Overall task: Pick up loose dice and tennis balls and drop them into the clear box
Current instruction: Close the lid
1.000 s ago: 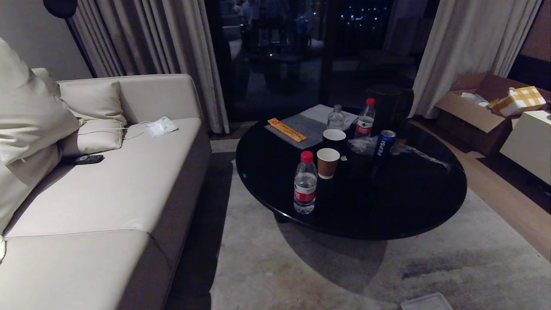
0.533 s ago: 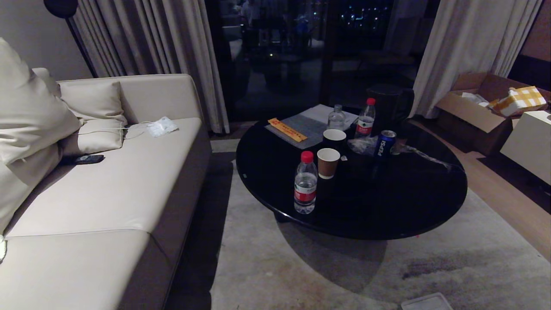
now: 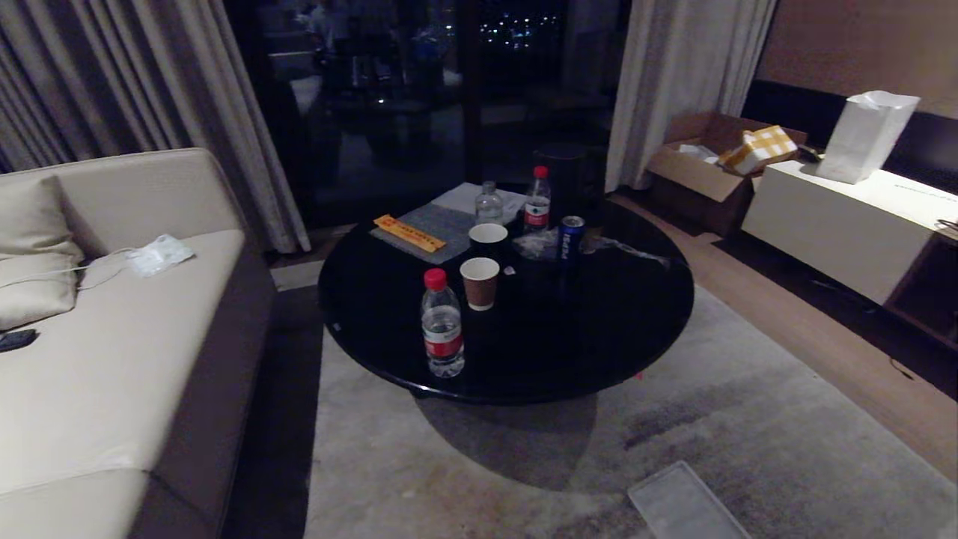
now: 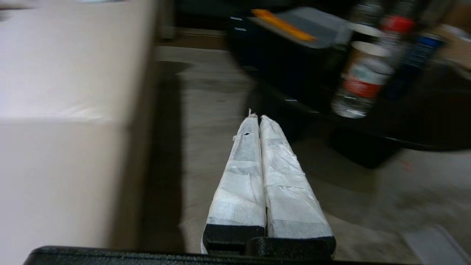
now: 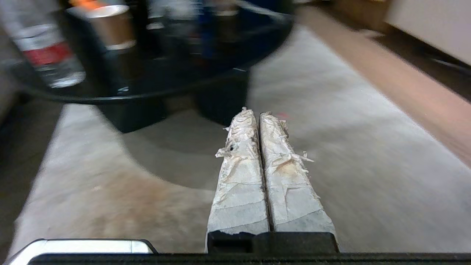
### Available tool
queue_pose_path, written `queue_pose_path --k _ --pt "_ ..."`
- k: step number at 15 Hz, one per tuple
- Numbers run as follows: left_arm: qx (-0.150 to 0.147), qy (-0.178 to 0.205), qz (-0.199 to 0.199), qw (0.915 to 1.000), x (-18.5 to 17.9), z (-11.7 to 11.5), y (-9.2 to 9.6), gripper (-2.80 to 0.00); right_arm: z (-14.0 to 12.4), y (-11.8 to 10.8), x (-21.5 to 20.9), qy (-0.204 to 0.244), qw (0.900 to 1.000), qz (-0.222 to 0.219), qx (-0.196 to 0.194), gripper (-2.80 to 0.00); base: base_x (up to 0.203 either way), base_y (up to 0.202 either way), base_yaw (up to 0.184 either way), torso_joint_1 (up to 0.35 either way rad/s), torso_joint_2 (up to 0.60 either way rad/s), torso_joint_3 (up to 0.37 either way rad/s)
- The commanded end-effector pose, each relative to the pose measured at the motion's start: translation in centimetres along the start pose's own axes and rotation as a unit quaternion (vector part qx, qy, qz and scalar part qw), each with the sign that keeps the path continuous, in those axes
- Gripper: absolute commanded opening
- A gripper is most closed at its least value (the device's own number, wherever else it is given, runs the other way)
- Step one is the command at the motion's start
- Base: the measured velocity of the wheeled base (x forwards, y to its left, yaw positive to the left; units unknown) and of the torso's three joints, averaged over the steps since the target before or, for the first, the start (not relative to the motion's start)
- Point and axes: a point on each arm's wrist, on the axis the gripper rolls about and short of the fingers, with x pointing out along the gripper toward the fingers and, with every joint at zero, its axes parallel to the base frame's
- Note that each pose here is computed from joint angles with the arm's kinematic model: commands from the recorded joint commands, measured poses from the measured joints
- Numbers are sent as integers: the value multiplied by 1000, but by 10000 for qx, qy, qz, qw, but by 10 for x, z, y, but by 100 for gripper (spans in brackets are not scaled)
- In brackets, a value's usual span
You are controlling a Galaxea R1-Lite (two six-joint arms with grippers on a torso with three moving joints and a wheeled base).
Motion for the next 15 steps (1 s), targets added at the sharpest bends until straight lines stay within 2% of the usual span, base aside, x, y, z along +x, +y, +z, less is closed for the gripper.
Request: queue_pose_path --k 1,3,15 --pt "-8 -1 7 10000 0 0 0 -280 0 0 0 9 10000 4 -6 -280 -1 10 -166 1 -1 2" --pt "-4 -1 7 10000 0 0 0 -280 0 0 0 9 10000 4 1 -280 3 10 -98 -1 3 3" --pt "-8 2 8 10000 0 0 0 -280 0 0 0 9 10000 4 -6 -280 0 0 0 0 0 -2"
